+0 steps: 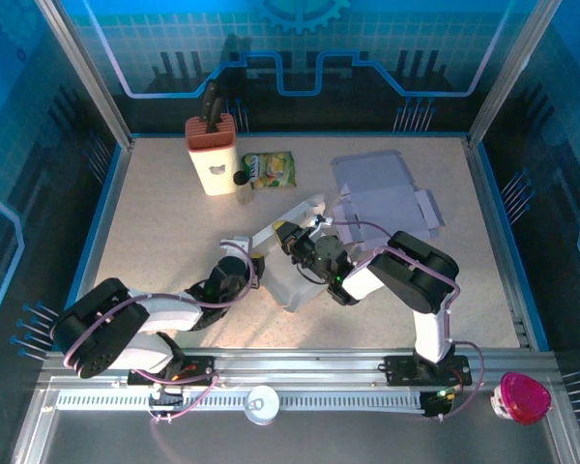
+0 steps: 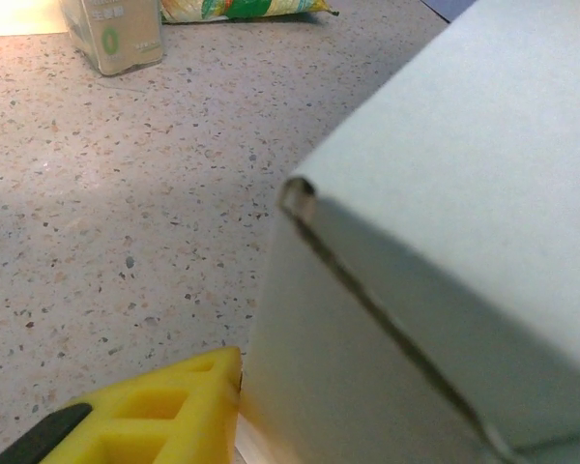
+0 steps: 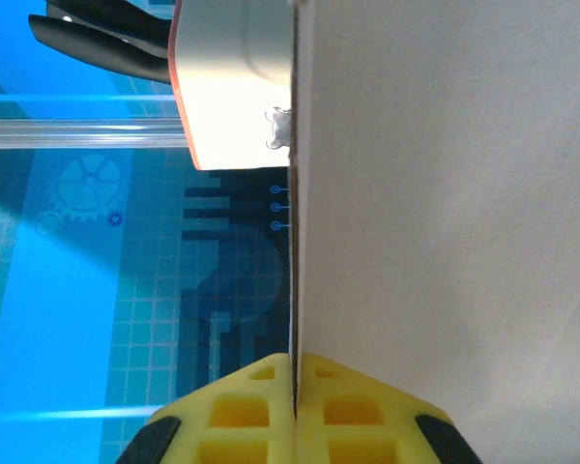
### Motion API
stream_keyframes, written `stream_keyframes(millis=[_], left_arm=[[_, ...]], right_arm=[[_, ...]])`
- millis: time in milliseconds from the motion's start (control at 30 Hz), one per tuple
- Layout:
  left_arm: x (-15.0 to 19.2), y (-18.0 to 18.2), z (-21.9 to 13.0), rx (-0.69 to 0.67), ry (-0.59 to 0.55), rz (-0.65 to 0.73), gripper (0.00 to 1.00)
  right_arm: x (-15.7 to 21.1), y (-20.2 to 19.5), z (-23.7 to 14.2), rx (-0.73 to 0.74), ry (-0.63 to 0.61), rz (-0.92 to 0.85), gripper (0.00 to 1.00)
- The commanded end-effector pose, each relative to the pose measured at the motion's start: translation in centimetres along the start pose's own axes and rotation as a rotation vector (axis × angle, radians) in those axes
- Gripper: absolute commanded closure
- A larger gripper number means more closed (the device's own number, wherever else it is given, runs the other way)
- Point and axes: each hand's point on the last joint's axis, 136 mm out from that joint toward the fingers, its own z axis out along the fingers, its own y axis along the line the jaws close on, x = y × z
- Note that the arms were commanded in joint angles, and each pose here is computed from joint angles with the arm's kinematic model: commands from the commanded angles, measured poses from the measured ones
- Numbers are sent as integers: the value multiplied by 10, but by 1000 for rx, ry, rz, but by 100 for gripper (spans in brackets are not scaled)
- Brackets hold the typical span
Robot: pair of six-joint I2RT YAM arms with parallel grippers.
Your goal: Fold the paper box
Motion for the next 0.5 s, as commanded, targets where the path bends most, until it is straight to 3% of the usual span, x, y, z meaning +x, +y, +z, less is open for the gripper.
stream_keyframes(millis=[0,133,467], left_arm=[[-30,-12,0,13,-94,-59,69],[-30,-14,-1,3,-94,-53,81],[-31,-17,6,-125,-107,-66,77]], right_arm=[[8,-25,-4,118,18,-15,100],[9,-22,-3,126,20,-14,100],[13,-18,-4,111,1,7,100]])
